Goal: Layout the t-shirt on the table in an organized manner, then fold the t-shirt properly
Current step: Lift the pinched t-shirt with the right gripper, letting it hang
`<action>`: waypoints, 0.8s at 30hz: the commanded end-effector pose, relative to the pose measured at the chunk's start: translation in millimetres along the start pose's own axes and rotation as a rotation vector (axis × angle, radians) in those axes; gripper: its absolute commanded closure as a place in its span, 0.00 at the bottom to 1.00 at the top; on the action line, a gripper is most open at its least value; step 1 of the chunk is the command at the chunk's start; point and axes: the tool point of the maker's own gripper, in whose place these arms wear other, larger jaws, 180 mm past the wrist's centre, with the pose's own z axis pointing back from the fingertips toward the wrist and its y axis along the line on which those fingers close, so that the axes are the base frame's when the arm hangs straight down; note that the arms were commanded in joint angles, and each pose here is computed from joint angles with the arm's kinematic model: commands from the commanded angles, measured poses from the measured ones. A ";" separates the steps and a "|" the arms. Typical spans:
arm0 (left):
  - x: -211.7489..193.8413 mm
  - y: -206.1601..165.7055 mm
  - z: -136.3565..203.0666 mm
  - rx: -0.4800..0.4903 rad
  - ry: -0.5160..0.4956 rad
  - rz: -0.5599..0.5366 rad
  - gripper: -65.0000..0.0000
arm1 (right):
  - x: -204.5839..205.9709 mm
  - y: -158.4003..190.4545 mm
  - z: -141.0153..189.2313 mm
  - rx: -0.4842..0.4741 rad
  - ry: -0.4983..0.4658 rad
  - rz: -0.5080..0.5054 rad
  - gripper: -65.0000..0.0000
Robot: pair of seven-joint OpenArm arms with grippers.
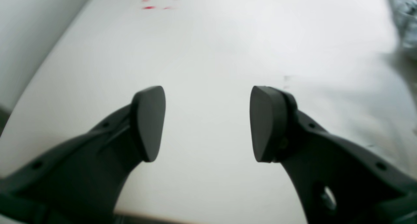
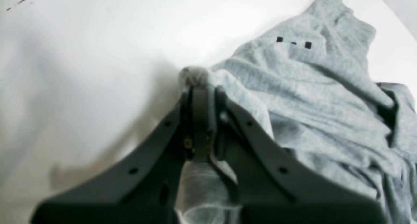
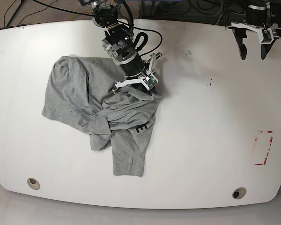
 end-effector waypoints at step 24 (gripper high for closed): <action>1.9 -33.1 -8.3 -0.083 -0.004 0.037 0.40 | 158.0 -72.4 45.7 -0.194 -0.437 0.067 1.00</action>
